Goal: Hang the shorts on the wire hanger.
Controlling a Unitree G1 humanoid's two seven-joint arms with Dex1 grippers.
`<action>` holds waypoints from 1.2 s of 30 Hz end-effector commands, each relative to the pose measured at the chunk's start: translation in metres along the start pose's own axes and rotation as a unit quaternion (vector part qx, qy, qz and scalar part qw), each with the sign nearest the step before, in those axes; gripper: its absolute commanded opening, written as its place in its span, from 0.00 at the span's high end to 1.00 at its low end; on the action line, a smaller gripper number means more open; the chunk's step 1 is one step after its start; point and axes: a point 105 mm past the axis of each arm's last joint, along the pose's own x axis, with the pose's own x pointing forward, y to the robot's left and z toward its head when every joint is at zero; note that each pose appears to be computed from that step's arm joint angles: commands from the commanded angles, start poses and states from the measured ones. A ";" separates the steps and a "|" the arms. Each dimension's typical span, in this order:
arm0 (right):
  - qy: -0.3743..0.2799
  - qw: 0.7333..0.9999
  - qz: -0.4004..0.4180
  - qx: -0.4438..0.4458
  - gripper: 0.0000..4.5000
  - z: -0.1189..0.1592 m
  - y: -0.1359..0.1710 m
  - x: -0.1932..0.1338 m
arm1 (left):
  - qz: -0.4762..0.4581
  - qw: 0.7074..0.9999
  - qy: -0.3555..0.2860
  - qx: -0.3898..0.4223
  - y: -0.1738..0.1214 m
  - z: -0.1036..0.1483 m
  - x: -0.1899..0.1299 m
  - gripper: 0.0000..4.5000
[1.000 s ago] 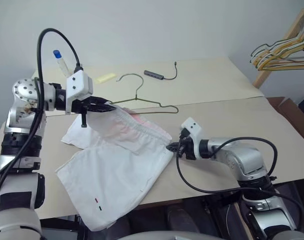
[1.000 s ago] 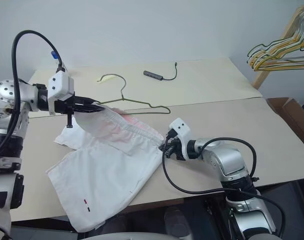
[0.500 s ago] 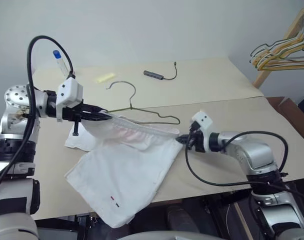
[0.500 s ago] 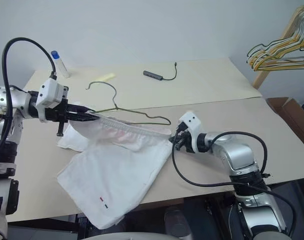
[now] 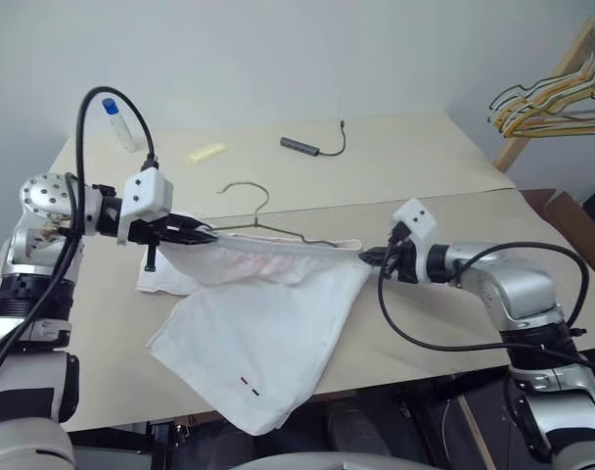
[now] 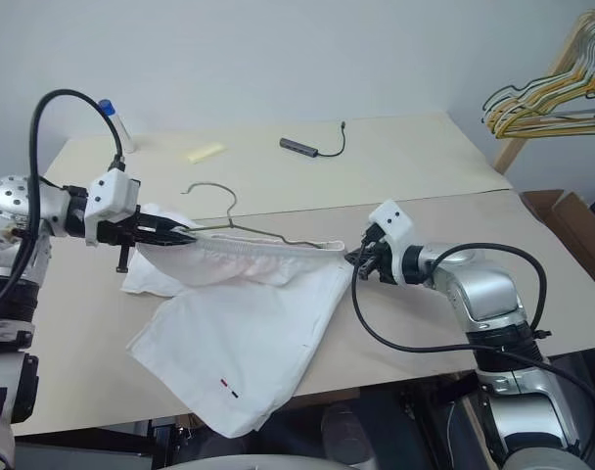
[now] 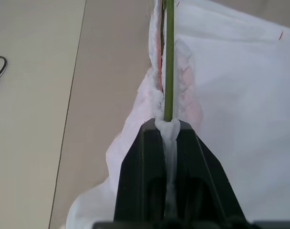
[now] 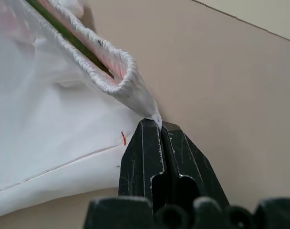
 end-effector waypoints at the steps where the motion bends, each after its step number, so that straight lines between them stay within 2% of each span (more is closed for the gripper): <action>1: -0.030 0.990 -0.013 -0.137 0.99 0.040 0.005 -0.019 | 0.037 0.999 0.002 0.036 0.016 0.013 -0.007 1.00; 4: -0.047 0.975 -0.010 -0.217 0.99 0.072 0.015 -0.024 | 0.028 0.998 -0.002 0.050 0.017 0.018 -0.005 1.00; 8: -0.012 0.952 -0.019 -0.304 0.99 0.095 0.020 -0.022 | 0.027 0.997 -0.009 0.070 0.021 0.028 -0.004 1.00; 11: -0.009 0.936 -0.015 -0.352 0.99 0.110 0.026 -0.016 | 0.028 0.996 -0.019 0.078 0.022 0.035 -0.003 1.00; 15: -0.004 0.909 -0.005 -0.417 0.99 0.115 0.034 -0.010 | 0.033 0.996 -0.021 0.085 0.023 0.037 -0.003 1.00; 25: -0.007 0.895 0.011 -0.447 0.99 0.116 0.042 0.002 | 0.037 0.995 -0.040 0.085 0.021 0.042 -0.001 1.00; 28: -0.013 0.892 0.021 -0.452 0.83 0.115 0.045 0.003 | 0.036 0.995 -0.040 0.084 0.019 0.040 0.000 1.00; 33: -0.011 0.888 0.041 -0.458 0.45 0.107 0.048 0.004 | 0.042 0.995 -0.043 0.083 0.020 0.041 0.000 1.00; 36: -0.018 0.896 0.056 -0.440 0.45 0.105 0.050 0.006 | 0.040 0.994 -0.046 0.086 0.020 0.043 0.001 1.00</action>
